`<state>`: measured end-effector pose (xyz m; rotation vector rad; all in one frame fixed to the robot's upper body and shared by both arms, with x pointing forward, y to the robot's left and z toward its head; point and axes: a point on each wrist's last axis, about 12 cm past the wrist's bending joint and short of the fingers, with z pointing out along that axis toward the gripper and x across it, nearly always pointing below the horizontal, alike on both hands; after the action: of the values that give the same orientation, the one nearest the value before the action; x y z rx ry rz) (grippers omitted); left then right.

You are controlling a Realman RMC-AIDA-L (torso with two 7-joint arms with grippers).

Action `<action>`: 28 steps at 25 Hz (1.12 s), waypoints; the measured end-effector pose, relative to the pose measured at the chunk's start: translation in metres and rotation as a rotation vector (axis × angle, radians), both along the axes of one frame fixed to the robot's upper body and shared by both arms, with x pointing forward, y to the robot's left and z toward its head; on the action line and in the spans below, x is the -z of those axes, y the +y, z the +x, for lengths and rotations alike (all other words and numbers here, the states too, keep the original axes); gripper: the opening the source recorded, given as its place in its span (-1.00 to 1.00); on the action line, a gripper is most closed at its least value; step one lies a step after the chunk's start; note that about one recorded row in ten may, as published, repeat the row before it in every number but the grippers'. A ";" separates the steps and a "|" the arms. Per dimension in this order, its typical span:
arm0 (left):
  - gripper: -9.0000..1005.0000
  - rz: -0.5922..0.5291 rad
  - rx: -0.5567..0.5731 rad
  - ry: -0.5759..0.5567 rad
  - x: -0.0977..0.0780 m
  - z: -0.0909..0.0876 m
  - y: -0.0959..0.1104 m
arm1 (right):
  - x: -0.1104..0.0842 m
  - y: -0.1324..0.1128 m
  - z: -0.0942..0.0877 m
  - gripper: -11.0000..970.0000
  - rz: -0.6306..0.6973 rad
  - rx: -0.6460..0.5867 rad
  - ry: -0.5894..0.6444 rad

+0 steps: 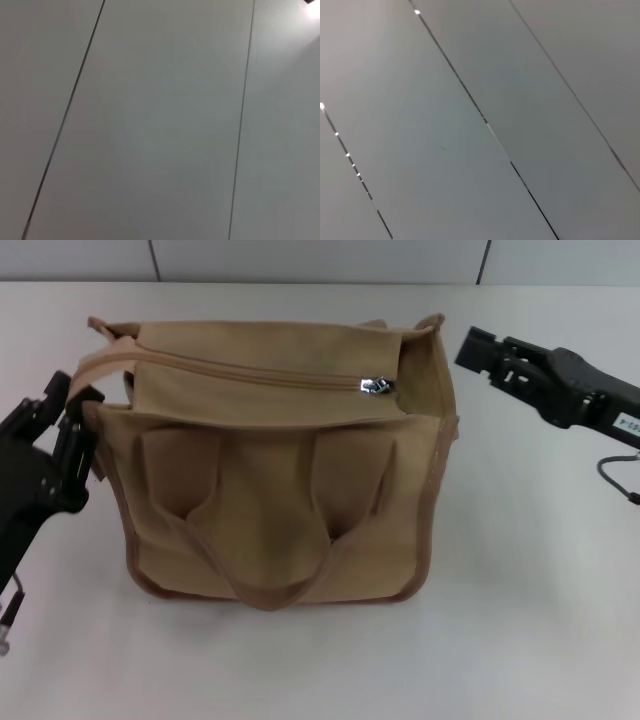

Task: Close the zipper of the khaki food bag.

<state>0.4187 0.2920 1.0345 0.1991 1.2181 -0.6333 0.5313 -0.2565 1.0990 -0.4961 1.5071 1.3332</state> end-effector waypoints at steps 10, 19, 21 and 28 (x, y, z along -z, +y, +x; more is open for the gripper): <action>-0.02 -0.001 -0.078 0.055 0.010 -0.033 0.015 | 0.004 0.007 -0.003 0.07 -0.015 0.021 -0.080; 0.38 0.043 -0.108 0.090 0.015 -0.054 0.029 | 0.010 0.009 -0.009 0.32 -0.006 0.026 -0.094; 0.52 0.056 -0.096 0.086 0.014 -0.060 0.033 | 0.010 0.010 -0.011 0.32 -0.001 0.024 -0.111; 0.66 0.115 0.059 0.068 0.003 -0.078 0.051 | 0.007 0.013 -0.035 0.32 0.064 -0.008 -0.347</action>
<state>0.3409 0.3429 1.0319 0.3128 1.3199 -0.6253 0.4963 -0.2440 1.0924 -0.6555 1.1746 1.2249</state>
